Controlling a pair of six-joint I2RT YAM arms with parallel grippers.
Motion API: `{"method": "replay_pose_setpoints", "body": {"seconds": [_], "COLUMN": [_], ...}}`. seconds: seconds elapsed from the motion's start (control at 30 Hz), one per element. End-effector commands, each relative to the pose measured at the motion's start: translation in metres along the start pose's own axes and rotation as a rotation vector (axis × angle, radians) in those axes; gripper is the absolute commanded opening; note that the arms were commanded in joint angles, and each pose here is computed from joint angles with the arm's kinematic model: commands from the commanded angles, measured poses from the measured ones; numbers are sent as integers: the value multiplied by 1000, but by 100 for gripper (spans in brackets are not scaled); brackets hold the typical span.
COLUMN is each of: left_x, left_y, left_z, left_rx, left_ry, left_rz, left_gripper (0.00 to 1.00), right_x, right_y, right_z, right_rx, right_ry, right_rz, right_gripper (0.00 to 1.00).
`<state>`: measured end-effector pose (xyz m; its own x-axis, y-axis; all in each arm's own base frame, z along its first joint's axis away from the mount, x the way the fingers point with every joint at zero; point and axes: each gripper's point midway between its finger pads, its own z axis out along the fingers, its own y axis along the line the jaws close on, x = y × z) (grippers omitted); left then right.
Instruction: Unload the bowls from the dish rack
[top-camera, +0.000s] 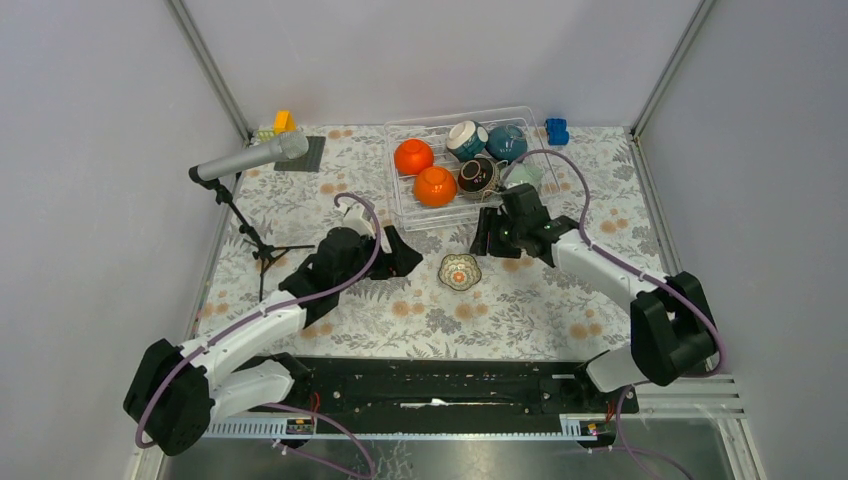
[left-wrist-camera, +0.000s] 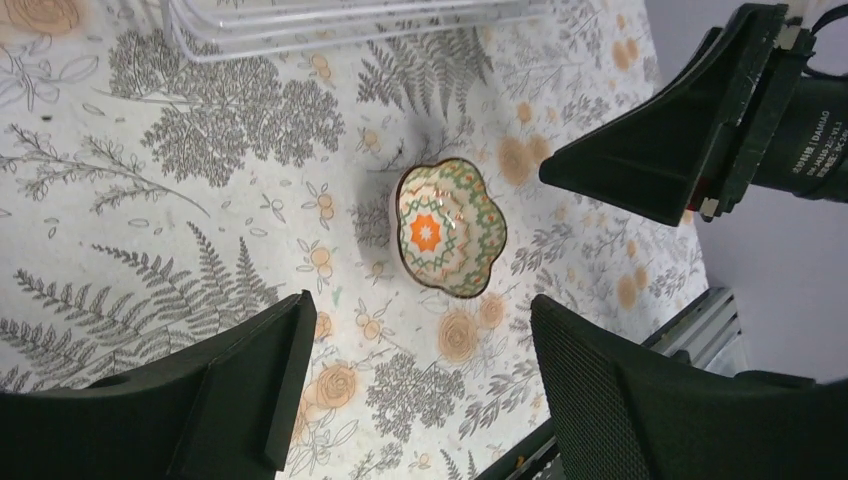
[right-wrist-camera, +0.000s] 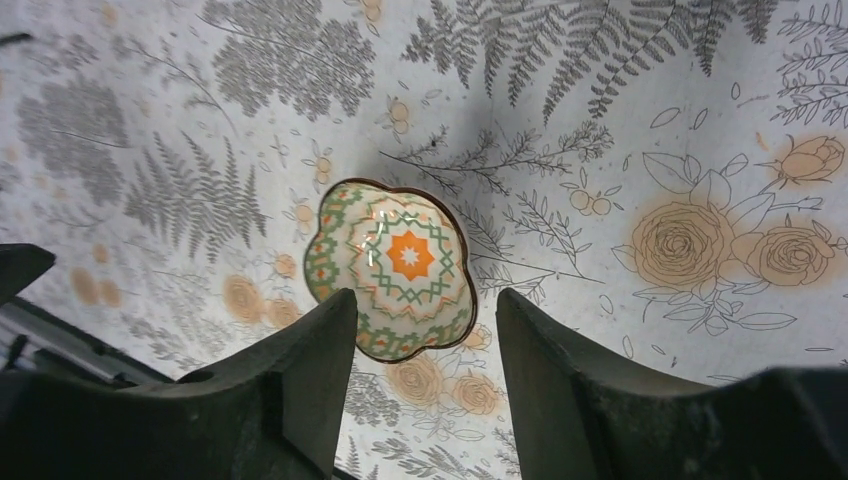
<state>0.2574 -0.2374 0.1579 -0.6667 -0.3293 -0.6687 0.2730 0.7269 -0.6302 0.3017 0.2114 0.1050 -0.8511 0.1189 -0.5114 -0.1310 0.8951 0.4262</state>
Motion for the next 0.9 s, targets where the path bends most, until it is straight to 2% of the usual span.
{"method": "replay_pose_setpoints", "body": {"seconds": [0.0,0.4,0.67,0.8,0.87], "left_x": [-1,-1,-8,-11,-13], "left_y": [1,12,18,21,22], "left_z": [-2,-8,-7,-3,-1], "left_rx": [-5,-14,-38,-48,-54], "left_ry": [-30,-76,-107,-121,-135], "left_rz": [81,174,235,249,249], "left_gripper": [85,87,88,88,88], "right_x": [7,40,54,56,56], "right_y": [-13,-21,-25,-24,-25], "right_z": [13,46,46,43,42], "right_rx": [84,89,89,85,95], "right_ry": [-8,76,106,113,117], "right_rz": [-88,-131,-135,-128,-133], "right_gripper": [58,51,39,26,13]}}
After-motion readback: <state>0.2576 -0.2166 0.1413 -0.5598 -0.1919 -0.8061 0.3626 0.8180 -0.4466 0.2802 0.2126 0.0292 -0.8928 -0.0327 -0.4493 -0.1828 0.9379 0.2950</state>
